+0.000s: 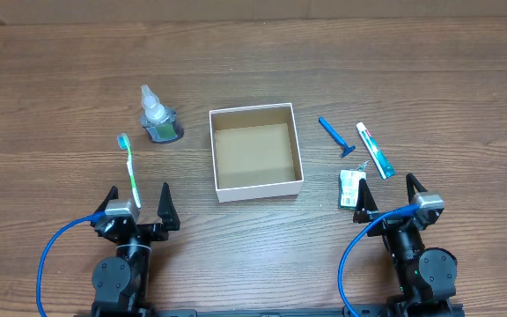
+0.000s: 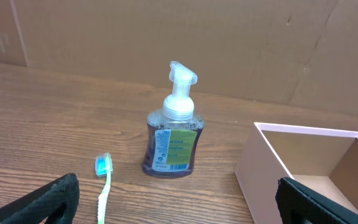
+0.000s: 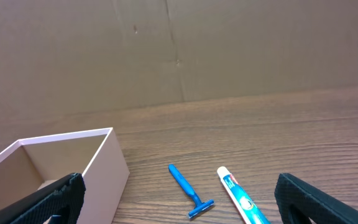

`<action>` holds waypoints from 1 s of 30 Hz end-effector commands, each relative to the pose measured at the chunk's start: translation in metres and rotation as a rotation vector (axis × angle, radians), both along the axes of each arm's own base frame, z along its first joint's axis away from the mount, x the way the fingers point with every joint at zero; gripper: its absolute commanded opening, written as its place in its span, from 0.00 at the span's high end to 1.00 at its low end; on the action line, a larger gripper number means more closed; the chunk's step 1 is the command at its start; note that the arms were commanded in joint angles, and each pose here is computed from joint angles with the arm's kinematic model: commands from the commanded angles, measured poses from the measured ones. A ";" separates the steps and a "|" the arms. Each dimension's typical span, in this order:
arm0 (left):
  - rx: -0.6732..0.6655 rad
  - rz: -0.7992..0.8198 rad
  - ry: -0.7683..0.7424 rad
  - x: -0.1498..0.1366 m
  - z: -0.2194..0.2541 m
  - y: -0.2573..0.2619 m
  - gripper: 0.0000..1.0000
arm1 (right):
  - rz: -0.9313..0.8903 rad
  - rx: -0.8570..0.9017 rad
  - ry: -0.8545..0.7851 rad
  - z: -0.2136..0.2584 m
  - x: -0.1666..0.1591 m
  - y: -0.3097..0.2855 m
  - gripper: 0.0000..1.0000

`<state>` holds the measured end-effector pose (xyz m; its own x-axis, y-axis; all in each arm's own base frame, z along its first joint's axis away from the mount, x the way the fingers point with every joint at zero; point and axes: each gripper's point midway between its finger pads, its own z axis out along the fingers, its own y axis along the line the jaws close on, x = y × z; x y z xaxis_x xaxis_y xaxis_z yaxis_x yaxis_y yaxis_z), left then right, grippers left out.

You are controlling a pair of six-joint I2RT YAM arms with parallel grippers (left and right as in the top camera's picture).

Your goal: Pack container

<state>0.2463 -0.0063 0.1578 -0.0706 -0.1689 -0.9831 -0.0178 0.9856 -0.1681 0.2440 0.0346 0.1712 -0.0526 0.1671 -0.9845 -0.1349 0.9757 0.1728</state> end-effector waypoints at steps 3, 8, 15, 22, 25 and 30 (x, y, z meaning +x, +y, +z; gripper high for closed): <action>-0.082 -0.143 -0.004 -0.002 0.001 -0.026 0.00 | -0.005 -0.006 -0.004 -0.002 0.000 -0.001 0.00; -0.315 -0.415 0.039 -0.016 0.006 -0.073 0.00 | -0.005 -0.006 -0.004 -0.002 0.000 -0.001 0.00; -0.468 -0.592 0.045 -0.031 0.026 -0.099 0.00 | -0.005 -0.006 -0.004 -0.002 0.000 -0.001 0.00; -0.363 -0.505 -0.158 -0.047 0.130 -0.079 0.00 | -0.005 -0.006 -0.004 -0.002 0.000 -0.001 0.00; -0.290 -0.404 -0.183 -0.049 0.172 -0.062 0.00 | -0.005 -0.006 -0.004 -0.002 0.000 -0.001 0.00; -0.219 -0.136 0.026 -0.022 0.217 -0.024 0.00 | -0.005 -0.006 -0.004 -0.002 0.000 -0.001 0.00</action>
<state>0.1971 -0.0652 0.3449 -0.1188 -0.4282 -0.8958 0.3414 0.8296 -0.4418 0.2439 0.0347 0.1717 -0.0504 0.1674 -0.9846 -0.1357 0.9756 0.1728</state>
